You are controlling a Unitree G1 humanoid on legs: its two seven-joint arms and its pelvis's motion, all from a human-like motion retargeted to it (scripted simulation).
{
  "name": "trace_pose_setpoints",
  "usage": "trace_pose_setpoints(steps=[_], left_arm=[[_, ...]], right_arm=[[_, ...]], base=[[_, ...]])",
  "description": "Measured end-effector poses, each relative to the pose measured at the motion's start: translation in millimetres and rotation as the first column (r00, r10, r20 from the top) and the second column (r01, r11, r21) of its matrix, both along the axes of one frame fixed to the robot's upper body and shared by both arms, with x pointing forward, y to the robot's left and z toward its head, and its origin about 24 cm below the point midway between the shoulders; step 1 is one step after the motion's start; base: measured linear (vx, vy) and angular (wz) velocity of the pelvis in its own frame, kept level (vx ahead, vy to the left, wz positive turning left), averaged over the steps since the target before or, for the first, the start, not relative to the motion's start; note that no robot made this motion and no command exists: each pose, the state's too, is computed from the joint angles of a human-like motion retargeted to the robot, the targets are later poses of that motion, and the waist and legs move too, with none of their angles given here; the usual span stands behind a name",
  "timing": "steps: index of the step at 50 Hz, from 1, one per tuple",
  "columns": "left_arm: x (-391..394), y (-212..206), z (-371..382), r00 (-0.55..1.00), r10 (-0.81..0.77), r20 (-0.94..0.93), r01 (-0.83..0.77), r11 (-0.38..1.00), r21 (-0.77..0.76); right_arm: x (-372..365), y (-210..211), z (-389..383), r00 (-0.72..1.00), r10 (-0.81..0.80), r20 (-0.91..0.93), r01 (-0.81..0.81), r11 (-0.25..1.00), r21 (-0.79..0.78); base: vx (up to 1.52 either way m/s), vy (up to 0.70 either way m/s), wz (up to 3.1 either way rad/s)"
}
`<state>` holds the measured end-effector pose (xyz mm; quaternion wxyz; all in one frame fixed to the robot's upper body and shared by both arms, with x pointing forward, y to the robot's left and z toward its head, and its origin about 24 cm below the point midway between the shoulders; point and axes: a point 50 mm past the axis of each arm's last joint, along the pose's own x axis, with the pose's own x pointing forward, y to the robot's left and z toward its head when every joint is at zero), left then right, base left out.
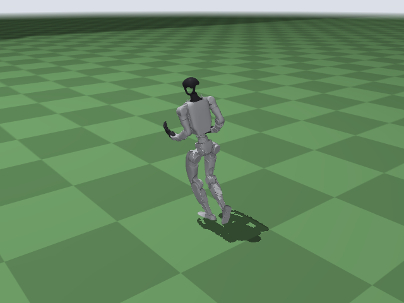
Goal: Walk run
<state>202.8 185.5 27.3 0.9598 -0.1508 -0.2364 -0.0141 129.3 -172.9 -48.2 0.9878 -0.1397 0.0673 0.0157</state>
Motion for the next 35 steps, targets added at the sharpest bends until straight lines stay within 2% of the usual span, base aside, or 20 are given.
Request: trace_pose_setpoints(steps=[4, 7, 10, 13, 16, 18, 20, 24, 28, 35], left_arm=[[35, -22, 42, 0.978, -0.091, 0.187, 0.102, 0.993, -0.052], [39, -20, 62, 0.962, -0.082, 0.261, 0.091, 0.996, -0.023], [31, -13, 63, 0.967, -0.072, 0.244, 0.07, 0.997, 0.019], [19, -7, 39, 0.992, -0.049, 0.116, 0.048, 0.999, 0.007], [-5, -4, -2, 0.996, -0.053, -0.069, 0.052, 0.998, -0.023], [-35, -8, -41, 0.966, -0.086, -0.245, 0.081, 0.996, -0.029], [-64, -17, -74, 0.906, -0.126, -0.404, 0.115, 0.992, -0.052], [-113, -8, -94, 0.856, -0.09, -0.509, 0.027, 0.991, -0.13], [-137, 22, -86, 0.853, 0.034, -0.521, -0.068, 0.997, -0.045], [-85, 28, -59, 0.927, 0.039, -0.374, -0.04, 0.999, 0.006]], right_arm=[[-46, -37, -15, 0.983, -0.044, -0.177, 0.061, 0.994, 0.095], [-66, -62, -9, 0.975, -0.079, -0.207, 0.092, 0.994, 0.052], [-65, -76, 0, 0.978, -0.105, -0.182, 0.105, 0.994, -0.009], [-42, -72, 12, 0.989, -0.13, -0.07, 0.128, 0.991, -0.03], [-10, -50, 28, 0.979, -0.18, 0.09, 0.182, 0.983, -0.015], [12, -34, 40, 0.946, -0.247, 0.209, 0.244, 0.969, 0.042], [42, -37, 62, 0.876, -0.32, 0.361, 0.287, 0.947, 0.144], [82, -2, 99, 0.822, -0.242, 0.516, 0.103, 0.954, 0.283], [92, 3, 128, 0.785, -0.103, 0.611, -0.062, 0.968, 0.244], [76, -6, 87, 0.922, 0.013, 0.387, -0.064, 0.991, 0.12]], base=[[1.37, -0.38, 0.27], [1.35, -0.32, 1.02], [1.42, -0.38, 1.16], [1.59, -0.53, 0.19], [1.61, -0.54, -0.76], [1.54, -0.46, -0.82], [1.71, -0.43, -0.55], [1.56, -0.15, -0.91], [1.59, -0.15, -0.84], [1.53, -0.36, 0.15]])
